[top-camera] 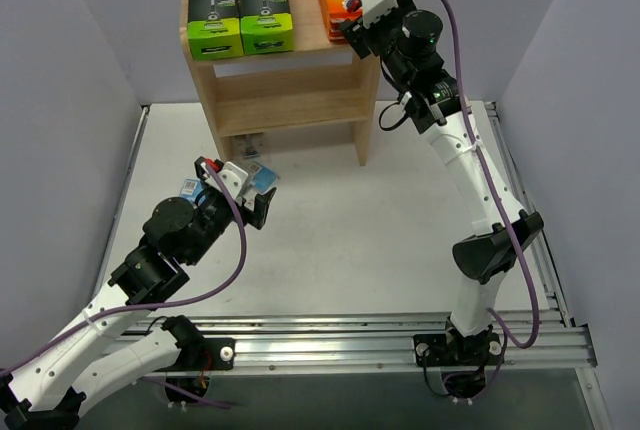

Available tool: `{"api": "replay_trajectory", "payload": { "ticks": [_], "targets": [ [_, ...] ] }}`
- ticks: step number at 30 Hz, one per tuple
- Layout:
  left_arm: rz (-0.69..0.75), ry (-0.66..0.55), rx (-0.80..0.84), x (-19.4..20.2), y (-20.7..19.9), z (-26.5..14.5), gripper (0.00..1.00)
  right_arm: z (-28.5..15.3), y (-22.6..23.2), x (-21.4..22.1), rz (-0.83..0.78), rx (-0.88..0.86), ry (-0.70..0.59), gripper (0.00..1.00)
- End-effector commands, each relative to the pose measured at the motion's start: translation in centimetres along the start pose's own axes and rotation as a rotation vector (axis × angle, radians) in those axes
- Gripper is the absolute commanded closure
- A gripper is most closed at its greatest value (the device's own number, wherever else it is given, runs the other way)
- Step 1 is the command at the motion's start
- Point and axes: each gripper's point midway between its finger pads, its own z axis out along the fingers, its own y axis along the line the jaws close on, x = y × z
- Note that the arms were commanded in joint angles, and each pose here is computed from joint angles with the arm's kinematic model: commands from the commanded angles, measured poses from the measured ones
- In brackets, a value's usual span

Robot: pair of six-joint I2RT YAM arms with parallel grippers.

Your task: Place and organize the shaving razors onto the shelf

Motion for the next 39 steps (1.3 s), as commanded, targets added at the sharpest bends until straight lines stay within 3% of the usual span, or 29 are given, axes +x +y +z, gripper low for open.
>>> {"api": "replay_trajectory", "payload": {
  "ticks": [1,16,34,39],
  "targets": [
    [-0.001,-0.058,-0.007,-1.6,0.2,-0.1,0.06,-0.2,-2.2,-3.0,0.025,0.062,-0.095,0.32],
    [0.004,-0.056,-0.013,-1.5,0.4,-0.1,0.06,-0.8,-2.1,-2.8,0.023,0.052,-0.087,0.31],
    [0.028,-0.018,-0.033,-0.4,0.6,0.6,0.06,-6.9,-3.2,-5.7,0.049,0.018,-0.162,0.25],
    [0.036,-0.016,-0.066,-0.3,1.2,0.6,0.06,-9.2,-2.3,-4.2,0.094,0.002,-0.140,0.24]
  ]
}}
